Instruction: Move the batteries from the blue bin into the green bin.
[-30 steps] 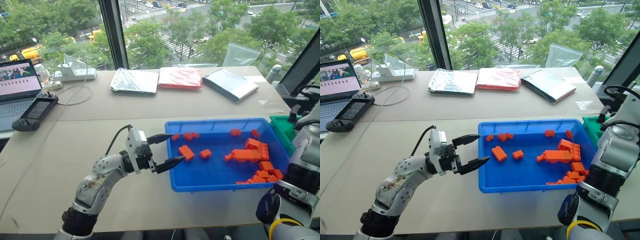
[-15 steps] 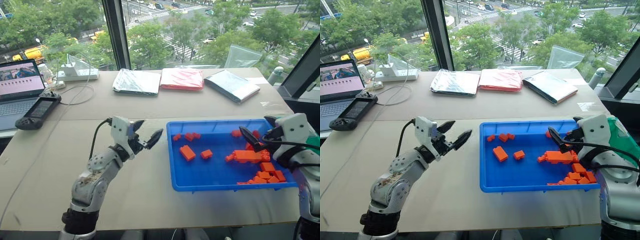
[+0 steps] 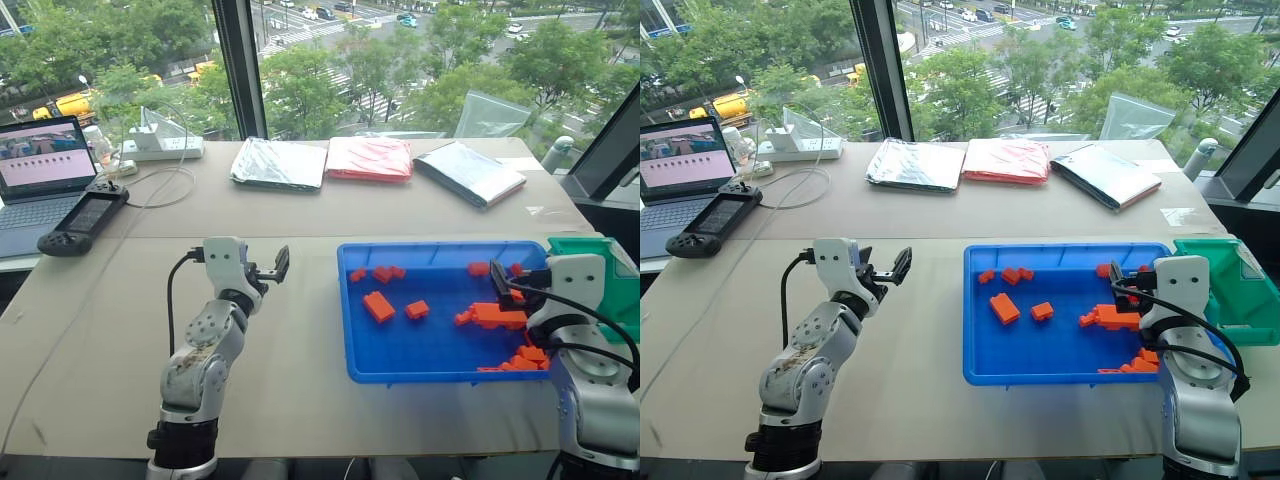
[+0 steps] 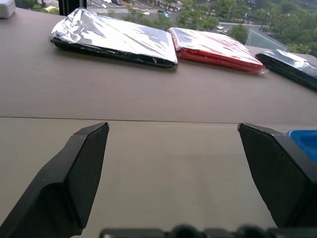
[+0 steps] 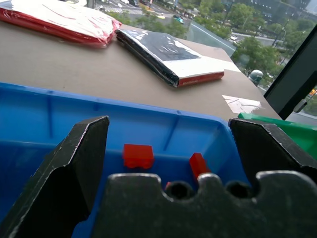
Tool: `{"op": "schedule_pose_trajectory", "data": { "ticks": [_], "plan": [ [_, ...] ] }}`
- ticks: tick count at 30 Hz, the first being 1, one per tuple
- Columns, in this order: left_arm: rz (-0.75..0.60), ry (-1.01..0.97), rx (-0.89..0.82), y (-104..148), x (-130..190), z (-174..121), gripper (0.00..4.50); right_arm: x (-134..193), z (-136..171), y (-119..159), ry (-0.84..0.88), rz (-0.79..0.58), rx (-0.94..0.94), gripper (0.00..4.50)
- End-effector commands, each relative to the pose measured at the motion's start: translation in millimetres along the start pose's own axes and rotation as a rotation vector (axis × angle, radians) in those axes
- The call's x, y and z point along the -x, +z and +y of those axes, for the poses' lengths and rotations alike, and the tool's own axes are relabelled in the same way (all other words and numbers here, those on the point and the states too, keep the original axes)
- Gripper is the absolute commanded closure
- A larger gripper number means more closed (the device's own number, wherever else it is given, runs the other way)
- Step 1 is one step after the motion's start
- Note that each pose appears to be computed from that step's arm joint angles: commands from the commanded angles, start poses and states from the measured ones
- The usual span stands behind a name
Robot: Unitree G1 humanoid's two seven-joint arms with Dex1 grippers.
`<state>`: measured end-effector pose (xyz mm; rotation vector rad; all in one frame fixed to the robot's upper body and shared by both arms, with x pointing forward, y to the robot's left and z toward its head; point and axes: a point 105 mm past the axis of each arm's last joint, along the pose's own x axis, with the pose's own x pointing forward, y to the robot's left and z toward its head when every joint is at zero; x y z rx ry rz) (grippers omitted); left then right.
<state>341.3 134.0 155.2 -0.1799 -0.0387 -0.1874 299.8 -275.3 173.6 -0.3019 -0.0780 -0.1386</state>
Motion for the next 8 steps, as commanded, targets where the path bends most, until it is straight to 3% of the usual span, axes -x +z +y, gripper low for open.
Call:
{"op": "schedule_pose_trajectory", "data": {
  "ticks": [1, 8],
  "plan": [
    [-0.040, 0.008, 0.000, 7.4, 0.6, 0.8, 0.00, 0.2, -3.8, 11.5, -0.023, -0.055, 0.037, 0.02],
    [-0.057, -0.006, 0.002, 7.9, 0.8, -0.5, 0.00, 1.3, 4.3, 7.3, -0.004, -0.049, 0.045, 0.02]
  ]
}}
